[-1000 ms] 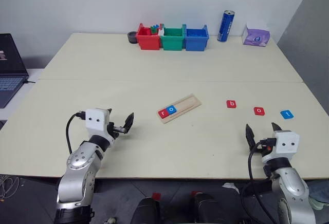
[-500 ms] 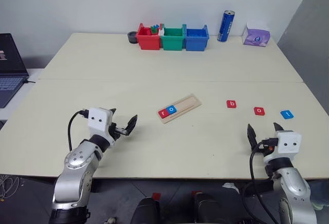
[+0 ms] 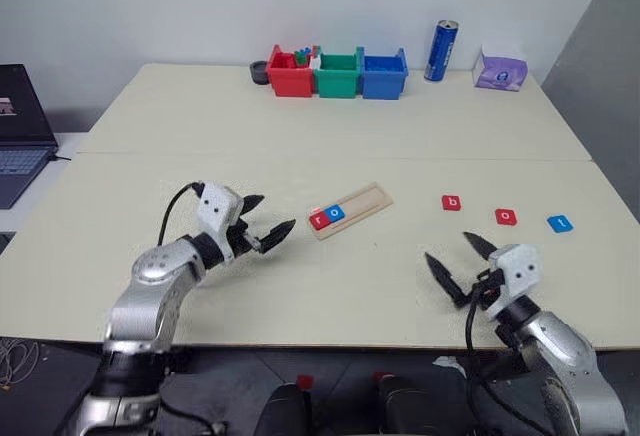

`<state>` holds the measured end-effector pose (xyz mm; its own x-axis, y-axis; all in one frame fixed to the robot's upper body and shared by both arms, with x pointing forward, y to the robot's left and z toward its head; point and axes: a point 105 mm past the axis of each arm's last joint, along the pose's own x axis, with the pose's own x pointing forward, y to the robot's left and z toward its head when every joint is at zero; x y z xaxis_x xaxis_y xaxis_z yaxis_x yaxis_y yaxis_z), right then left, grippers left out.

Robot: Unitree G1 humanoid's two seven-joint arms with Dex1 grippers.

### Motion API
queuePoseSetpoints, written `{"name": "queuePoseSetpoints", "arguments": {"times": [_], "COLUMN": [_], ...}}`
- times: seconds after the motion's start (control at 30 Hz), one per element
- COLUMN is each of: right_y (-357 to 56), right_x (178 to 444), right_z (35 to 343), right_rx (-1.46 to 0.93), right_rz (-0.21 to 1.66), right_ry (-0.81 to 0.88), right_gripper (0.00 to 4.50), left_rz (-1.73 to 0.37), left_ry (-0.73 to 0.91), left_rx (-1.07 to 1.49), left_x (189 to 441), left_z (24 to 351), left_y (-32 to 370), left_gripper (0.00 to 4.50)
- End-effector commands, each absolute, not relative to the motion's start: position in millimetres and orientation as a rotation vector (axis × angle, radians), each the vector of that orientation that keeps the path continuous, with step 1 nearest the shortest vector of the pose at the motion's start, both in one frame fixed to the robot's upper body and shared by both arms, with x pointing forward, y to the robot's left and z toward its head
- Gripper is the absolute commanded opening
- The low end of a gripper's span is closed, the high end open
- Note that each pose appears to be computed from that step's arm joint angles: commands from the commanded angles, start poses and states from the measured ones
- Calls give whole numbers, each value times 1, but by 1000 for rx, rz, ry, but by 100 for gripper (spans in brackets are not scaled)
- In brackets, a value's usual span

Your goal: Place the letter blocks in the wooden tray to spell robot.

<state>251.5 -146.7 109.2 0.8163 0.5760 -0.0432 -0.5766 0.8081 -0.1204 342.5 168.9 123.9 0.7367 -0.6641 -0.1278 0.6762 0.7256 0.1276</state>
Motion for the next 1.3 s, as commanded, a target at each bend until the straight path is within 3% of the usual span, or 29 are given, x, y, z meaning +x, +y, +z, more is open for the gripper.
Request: {"name": "queuePoseSetpoints", "arguments": {"times": [0.03,0.47,1.2,1.3], "right_y": [-125,-122,-115,-115], "right_x": [240,237,233,232], "right_z": [128,132,137,137], "right_rx": [-138,-226,-237,-236], "right_rz": [767,750,769,769], "right_ry": [-13,-24,-34,-35], "right_gripper": [445,445,445,450], "left_rz": [-849,-1035,-1028,-1035], "left_ry": [85,161,315,343], "left_rx": [231,362,458,472], "left_x": [351,373,376,374], "left_z": [124,107,78,74], "left_y": [158,131,120,120], "left_gripper": [450,450,450,389]}}
